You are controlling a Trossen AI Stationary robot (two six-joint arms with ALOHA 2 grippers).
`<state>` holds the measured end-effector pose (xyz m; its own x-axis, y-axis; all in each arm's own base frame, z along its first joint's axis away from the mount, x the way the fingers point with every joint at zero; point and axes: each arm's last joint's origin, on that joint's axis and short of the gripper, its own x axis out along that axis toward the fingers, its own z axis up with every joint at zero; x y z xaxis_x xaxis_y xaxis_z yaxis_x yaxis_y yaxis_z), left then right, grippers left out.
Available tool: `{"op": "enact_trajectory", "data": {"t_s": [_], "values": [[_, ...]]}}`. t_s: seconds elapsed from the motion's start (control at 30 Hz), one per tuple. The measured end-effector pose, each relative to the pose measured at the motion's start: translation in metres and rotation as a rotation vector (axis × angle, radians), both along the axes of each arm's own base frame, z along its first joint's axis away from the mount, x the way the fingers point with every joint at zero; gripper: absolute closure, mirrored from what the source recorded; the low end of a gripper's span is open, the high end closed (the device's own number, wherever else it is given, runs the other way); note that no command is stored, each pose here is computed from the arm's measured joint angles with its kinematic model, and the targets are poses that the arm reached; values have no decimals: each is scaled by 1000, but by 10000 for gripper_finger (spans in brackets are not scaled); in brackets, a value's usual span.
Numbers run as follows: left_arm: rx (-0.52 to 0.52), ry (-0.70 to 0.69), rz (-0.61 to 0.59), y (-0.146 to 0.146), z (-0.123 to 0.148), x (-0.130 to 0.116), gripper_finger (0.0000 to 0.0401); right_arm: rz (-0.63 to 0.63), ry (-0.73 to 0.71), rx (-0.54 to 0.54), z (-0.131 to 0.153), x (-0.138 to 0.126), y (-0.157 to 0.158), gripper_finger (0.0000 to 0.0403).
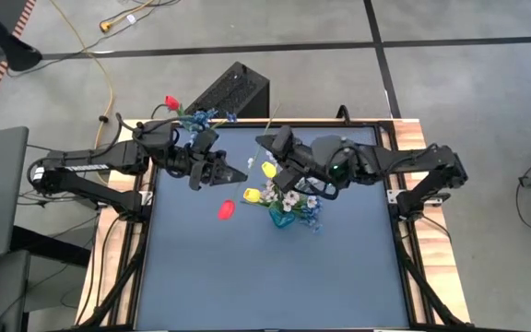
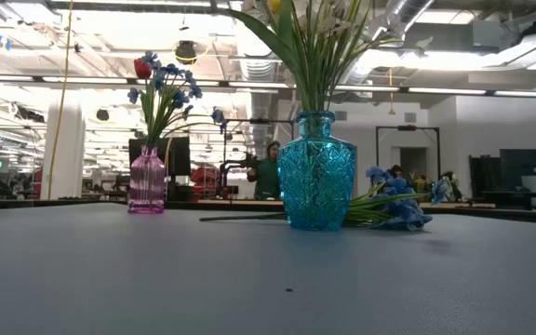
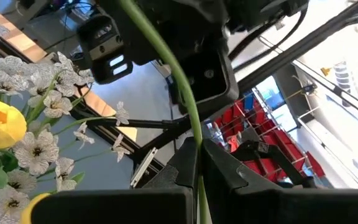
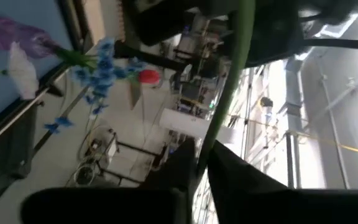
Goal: Sort flowers into vase by color
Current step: Put the left red flower into the violet vase
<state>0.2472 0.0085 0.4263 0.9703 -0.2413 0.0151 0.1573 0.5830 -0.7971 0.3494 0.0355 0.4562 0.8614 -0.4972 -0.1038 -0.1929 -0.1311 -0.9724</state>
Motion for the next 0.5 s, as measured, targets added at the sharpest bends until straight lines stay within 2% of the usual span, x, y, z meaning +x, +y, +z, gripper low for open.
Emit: {"op": "enact_trajectory", "data": {"t_s": [0.13,0.33,0.5], "values": [[9,29,10,0,-3,0,393,-27,7,-6,-4,4,4,376],[59,93,59,2,-10,0,348,-21,-2,-1,-1,-1,12,376],[144,18,104,11,-2,-7,292,-69,-90,129,11,-21,13,376]]}}
